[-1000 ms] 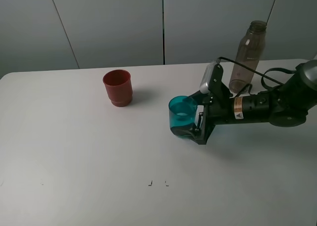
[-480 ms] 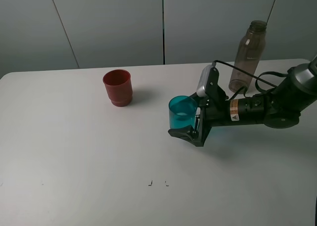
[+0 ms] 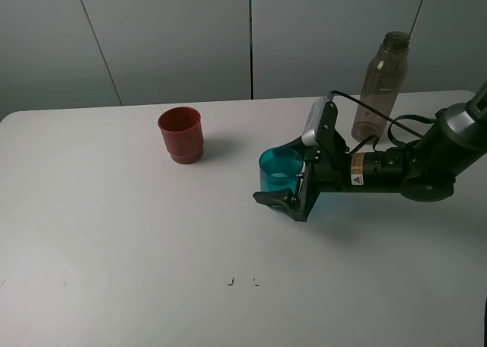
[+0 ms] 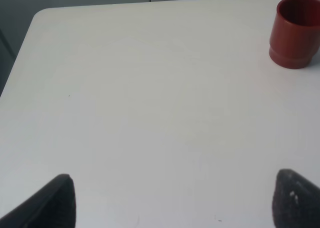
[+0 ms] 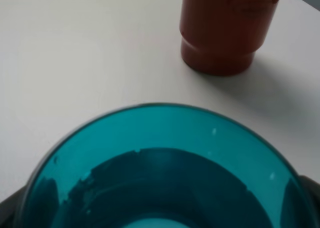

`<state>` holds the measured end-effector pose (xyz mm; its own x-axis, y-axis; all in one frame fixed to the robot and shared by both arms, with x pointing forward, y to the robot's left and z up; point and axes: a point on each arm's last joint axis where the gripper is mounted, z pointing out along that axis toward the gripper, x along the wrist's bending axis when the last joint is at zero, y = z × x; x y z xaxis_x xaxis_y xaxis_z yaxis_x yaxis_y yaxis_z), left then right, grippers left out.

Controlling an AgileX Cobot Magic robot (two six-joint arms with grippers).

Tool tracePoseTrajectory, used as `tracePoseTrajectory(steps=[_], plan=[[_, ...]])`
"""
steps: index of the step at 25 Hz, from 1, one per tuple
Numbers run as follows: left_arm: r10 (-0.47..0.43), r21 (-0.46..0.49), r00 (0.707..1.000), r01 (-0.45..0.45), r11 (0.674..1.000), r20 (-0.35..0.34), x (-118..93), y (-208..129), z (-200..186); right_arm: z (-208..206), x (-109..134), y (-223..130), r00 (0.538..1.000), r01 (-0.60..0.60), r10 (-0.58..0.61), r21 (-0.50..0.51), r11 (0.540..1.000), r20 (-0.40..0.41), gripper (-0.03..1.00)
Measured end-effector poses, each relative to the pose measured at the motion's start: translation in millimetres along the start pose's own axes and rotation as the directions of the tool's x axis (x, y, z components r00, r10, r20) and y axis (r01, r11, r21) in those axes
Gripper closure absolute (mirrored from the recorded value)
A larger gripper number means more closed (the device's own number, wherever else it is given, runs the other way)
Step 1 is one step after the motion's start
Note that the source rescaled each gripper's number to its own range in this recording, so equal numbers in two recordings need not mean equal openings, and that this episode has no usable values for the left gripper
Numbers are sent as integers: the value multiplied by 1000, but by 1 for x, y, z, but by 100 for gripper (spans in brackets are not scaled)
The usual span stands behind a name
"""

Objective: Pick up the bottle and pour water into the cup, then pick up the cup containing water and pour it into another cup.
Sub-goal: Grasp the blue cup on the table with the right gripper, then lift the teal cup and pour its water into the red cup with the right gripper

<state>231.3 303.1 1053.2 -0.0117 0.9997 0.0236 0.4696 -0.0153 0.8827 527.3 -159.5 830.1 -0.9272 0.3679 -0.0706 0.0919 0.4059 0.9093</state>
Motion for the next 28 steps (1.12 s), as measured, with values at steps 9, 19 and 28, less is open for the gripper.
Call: tracePoseTrajectory(steps=[9, 19, 28], plan=[[0, 0, 1000, 0, 1000, 0, 0, 0, 0, 0, 0, 0, 1000, 1, -1, -3, 1000, -1, 18], [0, 0, 1000, 0, 1000, 0, 0, 0, 0, 0, 0, 0, 1000, 2, -2, -1, 1000, 1, 92], [0, 0, 1000, 0, 1000, 0, 0, 0, 0, 0, -1, 0, 999, -44, 44, -3, 999, 18, 92]])
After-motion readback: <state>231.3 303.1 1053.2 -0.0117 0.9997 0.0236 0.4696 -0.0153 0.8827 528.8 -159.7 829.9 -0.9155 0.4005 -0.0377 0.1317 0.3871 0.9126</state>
